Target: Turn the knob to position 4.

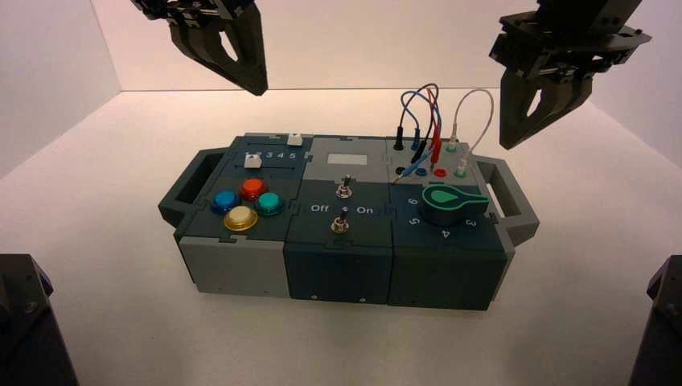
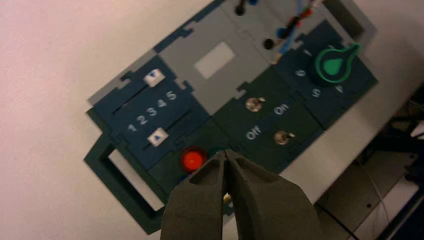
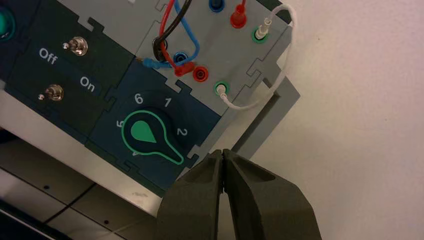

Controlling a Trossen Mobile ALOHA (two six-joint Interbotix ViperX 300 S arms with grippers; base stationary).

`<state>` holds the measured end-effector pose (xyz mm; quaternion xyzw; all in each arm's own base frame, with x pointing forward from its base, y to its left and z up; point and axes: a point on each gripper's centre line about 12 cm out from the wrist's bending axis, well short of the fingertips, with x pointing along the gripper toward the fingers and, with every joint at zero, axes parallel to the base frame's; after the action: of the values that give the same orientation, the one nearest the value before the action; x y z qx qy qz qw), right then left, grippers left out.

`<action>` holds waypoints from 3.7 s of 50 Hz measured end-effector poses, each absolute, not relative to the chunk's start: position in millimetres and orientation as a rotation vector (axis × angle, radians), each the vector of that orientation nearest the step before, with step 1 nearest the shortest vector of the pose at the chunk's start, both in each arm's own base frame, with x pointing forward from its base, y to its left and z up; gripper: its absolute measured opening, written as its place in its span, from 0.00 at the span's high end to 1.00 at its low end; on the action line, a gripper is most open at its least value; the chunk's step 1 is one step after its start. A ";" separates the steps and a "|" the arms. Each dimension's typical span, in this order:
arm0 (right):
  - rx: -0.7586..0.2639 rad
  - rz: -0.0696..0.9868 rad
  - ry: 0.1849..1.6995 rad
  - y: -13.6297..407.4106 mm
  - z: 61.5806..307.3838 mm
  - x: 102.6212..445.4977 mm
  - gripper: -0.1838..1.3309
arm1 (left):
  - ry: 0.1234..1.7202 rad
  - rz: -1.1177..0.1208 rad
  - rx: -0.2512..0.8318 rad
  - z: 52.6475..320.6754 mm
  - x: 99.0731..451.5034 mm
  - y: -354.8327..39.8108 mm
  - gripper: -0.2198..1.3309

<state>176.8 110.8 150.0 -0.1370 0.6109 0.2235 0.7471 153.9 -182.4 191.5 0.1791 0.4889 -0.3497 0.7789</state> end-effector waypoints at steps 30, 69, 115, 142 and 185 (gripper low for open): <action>-0.393 0.540 1.443 132.5 128.5 179.0 0.97 | 1.070 -0.851 0.457 184.3 132.2 -201.4 0.96; -0.457 0.562 1.530 144.0 111.4 176.4 0.97 | 1.088 -0.878 0.474 179.1 121.4 -202.9 0.96; -0.435 0.587 1.637 155.6 114.1 162.2 0.97 | 1.086 -0.905 0.494 179.1 112.0 -201.4 0.96; -0.415 0.598 1.653 164.3 116.3 152.7 0.97 | 1.078 -0.909 0.492 179.7 110.0 -197.9 0.96; -0.402 0.613 1.679 171.4 114.1 146.4 0.97 | 1.078 -0.909 0.498 176.4 106.2 -191.0 0.96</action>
<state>146.4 171.4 114.1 -0.1741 0.7268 0.2654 0.6091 106.2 -191.0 176.4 0.2264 0.4903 -0.4133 0.7332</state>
